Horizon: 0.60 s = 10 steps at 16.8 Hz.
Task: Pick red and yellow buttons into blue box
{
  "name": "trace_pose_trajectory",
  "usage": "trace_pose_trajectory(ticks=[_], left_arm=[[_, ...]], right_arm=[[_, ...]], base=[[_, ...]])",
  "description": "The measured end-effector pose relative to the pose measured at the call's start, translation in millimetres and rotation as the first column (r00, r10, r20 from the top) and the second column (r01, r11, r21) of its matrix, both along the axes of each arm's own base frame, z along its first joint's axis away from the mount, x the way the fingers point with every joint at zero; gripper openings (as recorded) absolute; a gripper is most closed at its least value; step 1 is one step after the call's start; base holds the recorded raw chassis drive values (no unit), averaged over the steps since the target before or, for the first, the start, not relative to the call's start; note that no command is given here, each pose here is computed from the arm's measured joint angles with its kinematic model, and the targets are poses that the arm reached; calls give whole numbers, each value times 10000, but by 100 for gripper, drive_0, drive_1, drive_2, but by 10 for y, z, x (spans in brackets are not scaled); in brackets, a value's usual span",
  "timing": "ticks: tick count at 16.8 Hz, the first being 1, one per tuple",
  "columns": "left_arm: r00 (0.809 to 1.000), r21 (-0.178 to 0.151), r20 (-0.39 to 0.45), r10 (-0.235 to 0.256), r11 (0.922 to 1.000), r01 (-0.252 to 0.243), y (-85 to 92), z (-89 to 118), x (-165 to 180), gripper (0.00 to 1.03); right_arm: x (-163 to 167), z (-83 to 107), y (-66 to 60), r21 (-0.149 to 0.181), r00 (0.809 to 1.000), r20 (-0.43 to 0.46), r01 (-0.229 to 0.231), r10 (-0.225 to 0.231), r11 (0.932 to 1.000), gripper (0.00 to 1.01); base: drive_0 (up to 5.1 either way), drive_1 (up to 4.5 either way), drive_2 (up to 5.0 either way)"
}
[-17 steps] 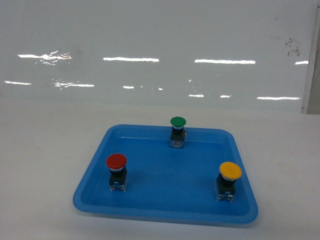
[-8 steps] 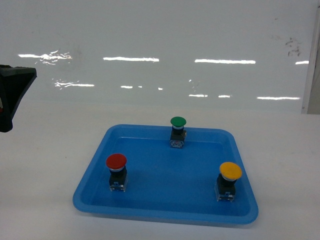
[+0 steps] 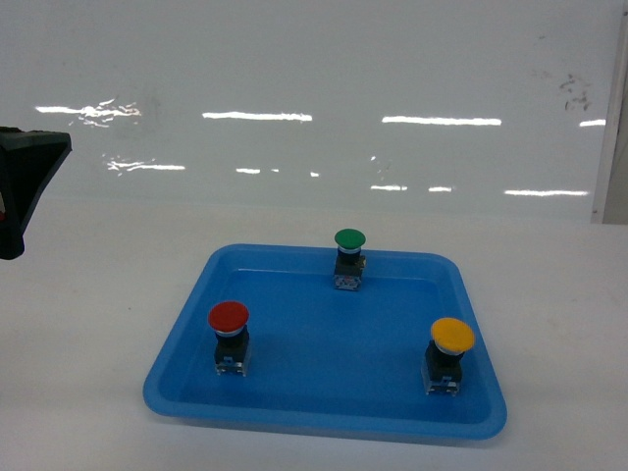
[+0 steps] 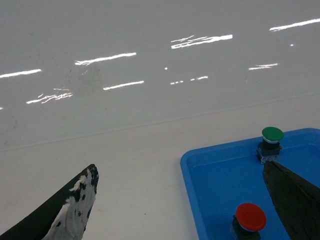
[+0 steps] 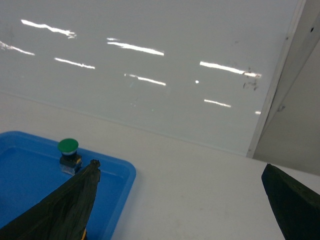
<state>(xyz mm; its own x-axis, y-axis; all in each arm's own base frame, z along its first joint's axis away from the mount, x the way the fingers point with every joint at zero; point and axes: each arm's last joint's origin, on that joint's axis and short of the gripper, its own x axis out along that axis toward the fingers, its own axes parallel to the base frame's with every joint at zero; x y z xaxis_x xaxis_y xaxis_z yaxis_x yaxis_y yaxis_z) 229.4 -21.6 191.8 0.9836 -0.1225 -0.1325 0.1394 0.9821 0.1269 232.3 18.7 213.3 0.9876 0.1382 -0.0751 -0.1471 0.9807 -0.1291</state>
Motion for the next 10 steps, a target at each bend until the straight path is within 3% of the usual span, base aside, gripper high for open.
trace_pose_trajectory(ticks=[6,10], left_arm=[[10000,23,3,-3,10000,3,0,0,0,98],[10000,34,4,-1,10000,1,0,0,0,98]], right_arm=[[214,-265,81,-73,9918,-1086,-690,678,9976,98],[375,-490,128,85,9656,-2288,-1248,1234,9921,98]], base=[[0,0,0],[0,0,0]])
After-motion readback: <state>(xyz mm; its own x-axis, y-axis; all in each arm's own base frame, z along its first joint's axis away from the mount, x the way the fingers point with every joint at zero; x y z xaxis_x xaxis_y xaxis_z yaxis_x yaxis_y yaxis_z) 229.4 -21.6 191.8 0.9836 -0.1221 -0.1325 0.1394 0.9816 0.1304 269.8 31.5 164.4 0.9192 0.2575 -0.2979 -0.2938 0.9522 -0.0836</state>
